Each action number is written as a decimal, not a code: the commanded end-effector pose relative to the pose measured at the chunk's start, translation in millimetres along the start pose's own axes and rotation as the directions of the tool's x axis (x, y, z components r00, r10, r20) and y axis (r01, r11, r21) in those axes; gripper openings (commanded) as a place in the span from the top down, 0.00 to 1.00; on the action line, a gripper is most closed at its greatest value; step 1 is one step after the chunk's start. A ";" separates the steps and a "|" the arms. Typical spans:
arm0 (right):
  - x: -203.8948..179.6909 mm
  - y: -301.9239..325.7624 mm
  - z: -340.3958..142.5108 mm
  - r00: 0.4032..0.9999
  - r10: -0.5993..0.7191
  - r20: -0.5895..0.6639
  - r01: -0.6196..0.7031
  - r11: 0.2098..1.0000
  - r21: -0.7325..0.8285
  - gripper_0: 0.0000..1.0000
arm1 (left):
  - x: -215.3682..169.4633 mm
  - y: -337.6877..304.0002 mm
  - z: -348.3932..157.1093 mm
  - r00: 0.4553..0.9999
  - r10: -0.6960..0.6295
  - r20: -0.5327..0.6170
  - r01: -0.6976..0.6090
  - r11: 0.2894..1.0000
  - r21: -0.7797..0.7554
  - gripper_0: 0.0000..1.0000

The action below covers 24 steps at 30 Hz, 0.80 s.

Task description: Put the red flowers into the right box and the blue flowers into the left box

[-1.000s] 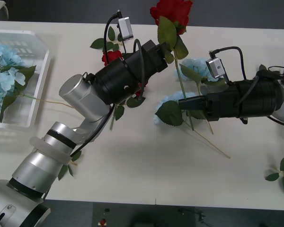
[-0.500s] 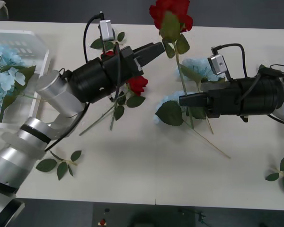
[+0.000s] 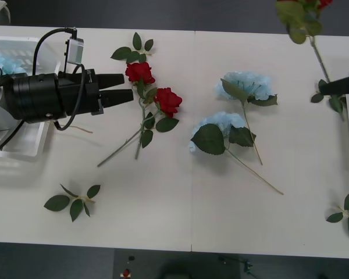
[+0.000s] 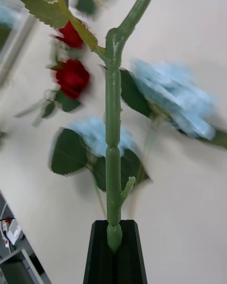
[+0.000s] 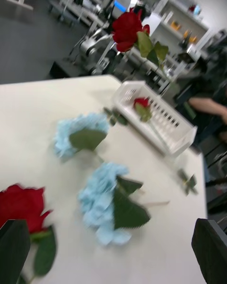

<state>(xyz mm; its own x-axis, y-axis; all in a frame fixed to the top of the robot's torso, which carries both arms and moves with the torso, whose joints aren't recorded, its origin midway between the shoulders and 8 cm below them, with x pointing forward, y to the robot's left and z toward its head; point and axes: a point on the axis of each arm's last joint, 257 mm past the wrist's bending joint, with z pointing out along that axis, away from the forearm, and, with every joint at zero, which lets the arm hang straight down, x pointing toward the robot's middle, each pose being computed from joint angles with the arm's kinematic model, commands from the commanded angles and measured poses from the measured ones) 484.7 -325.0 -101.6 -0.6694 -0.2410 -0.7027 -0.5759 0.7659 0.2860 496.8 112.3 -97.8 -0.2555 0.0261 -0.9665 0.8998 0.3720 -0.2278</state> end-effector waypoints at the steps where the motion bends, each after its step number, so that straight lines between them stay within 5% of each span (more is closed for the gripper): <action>1: 25.4 -68.3 -52.5 0.980 0.189 -0.061 -0.170 0.957 0.234 1.00 | 11.1 24.3 -22.3 0.993 0.057 -0.100 -0.063 0.996 -0.064 0.00; 7: 72.0 -130.6 -99.5 0.906 0.418 -0.068 -0.349 0.827 0.440 1.00 | 51.2 66.3 -26.8 0.977 0.006 -0.212 -0.041 0.986 -0.161 0.00; 12: 108.5 -166.4 -127.4 0.839 0.542 -0.044 -0.425 0.704 0.570 1.00 | 74.9 103.6 0.6 0.978 -0.115 -0.172 0.058 0.950 -0.305 0.00; 24: 145.7 -225.1 -158.7 0.868 0.496 -0.034 -0.314 0.598 0.737 1.00 | 84.0 151.6 44.7 0.970 -0.146 -0.195 0.014 0.833 -0.553 0.00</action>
<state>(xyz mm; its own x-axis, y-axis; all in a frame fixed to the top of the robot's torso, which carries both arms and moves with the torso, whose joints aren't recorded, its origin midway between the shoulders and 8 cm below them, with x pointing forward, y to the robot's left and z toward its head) 446.7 -613.5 -164.5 -0.8798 0.1706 -0.4436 0.2117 0.9763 -0.0444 610.4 138.2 -251.1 -0.4882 0.1437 -0.8608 0.5501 0.8164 -0.1757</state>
